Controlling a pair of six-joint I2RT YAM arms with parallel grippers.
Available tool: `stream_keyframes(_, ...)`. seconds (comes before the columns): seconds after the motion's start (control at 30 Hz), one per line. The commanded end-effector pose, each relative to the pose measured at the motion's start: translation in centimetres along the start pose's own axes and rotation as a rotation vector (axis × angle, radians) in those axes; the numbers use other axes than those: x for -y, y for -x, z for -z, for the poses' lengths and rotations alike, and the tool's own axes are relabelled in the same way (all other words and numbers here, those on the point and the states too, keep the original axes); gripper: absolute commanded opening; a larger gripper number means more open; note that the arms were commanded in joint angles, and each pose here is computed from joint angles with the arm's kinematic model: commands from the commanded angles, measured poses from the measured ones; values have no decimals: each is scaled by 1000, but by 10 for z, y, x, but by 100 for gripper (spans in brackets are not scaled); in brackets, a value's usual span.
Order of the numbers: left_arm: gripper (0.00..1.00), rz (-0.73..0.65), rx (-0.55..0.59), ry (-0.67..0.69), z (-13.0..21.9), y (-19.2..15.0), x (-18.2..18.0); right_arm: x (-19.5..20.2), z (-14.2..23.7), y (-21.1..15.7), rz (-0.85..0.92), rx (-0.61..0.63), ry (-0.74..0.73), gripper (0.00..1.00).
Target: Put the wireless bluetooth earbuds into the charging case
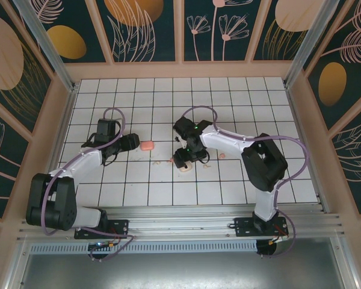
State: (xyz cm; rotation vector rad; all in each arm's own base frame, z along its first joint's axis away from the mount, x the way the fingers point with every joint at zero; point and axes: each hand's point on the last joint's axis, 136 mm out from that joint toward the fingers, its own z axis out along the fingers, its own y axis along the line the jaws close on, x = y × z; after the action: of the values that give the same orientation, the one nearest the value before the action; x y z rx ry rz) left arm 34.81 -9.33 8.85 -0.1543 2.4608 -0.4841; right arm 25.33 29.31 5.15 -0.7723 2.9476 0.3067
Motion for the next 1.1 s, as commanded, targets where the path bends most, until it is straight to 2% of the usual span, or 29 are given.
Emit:
stream_keyframes(0.0, 67, 12, -10, 9, 1, -5, -2, 1, -5, -2, 18, -36, -41, 74)
stream_keyframes(0.57, 66, 17, -11, 1, 0, -6, -1, -12, -27, 0, 24, -50, 12, 75)
stream_keyframes(0.87, 66, 14, -20, 10, -1, -6, -2, -13, -37, 2, 21, -43, 23, 70)
stream_keyframes(1.07, 65, 9, -25, 14, -1, -4, -2, -3, -43, -6, 21, -73, -29, 67)
